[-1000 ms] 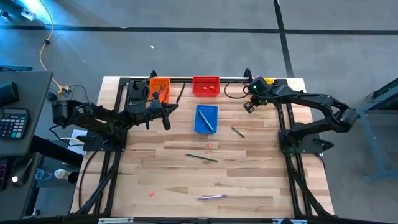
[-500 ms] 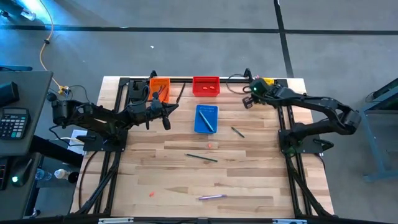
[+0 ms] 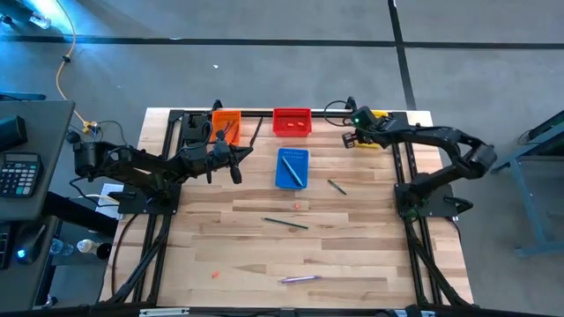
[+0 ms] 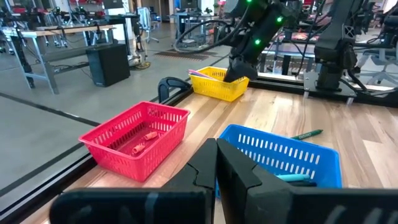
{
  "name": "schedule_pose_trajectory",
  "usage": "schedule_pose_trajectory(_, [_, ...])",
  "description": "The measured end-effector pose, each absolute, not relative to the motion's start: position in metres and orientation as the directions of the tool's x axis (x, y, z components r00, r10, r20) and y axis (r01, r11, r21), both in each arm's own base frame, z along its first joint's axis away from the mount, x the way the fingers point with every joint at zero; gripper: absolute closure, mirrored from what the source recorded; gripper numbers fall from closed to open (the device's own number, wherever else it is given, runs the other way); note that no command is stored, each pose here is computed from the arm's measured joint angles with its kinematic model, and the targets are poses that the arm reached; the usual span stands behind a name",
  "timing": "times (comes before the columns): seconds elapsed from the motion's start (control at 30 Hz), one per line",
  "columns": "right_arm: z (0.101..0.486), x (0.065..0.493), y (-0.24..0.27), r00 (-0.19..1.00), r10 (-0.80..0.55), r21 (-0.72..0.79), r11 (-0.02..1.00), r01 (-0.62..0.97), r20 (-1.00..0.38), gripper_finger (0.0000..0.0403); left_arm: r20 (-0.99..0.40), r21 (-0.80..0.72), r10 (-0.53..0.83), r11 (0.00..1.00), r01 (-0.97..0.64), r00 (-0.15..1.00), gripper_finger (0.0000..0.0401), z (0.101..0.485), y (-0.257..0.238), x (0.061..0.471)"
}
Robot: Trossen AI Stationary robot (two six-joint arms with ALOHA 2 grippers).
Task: Sort crayons/erasers/pens/pencils in bins
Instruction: Adjust the yellow bin
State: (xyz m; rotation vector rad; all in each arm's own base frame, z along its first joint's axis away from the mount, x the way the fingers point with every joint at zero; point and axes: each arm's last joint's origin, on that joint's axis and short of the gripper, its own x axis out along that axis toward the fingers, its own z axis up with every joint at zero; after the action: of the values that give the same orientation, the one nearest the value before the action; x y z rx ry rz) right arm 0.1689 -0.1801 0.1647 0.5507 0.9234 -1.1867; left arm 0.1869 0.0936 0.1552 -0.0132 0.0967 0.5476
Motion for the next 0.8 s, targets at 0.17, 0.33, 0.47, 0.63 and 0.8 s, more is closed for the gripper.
schedule_pose_trajectory(0.17, [0.162, 0.169, -0.182, 0.088, -0.536, -0.095, 0.305, 0.948, -0.84, 0.0403, -0.095, 0.013, 0.519, 0.854, -0.52, 0.849, 0.0401, 0.155, 0.094, 0.187])
schedule_pose_trajectory(0.33, [0.163, 0.173, -0.181, 0.138, -0.523, -0.067, 0.355, 0.933, -0.841, 0.0403, -0.095, 0.013, 0.519, 0.854, -0.52, 0.85, 0.0401, 0.155, 0.094, 0.187])
schedule_pose_trajectory(0.47, [0.162, 0.178, -0.174, 0.173, -0.481, -0.04, 0.401, 0.915, -0.859, 0.0403, -0.095, 0.013, 0.519, 0.854, -0.52, 0.85, 0.0401, 0.155, 0.094, 0.187])
schedule_pose_trajectory(0.63, [0.16, 0.183, -0.164, 0.18, -0.443, -0.043, 0.448, 0.893, -0.878, 0.0403, -0.096, 0.014, 0.519, 0.854, -0.52, 0.85, 0.0401, 0.155, 0.094, 0.187])
schedule_pose_trajectory(0.8, [0.162, 0.189, -0.156, 0.197, -0.434, -0.046, 0.489, 0.871, -0.879, 0.0403, -0.095, 0.014, 0.519, 0.854, -0.52, 0.85, 0.0401, 0.155, 0.094, 0.187])
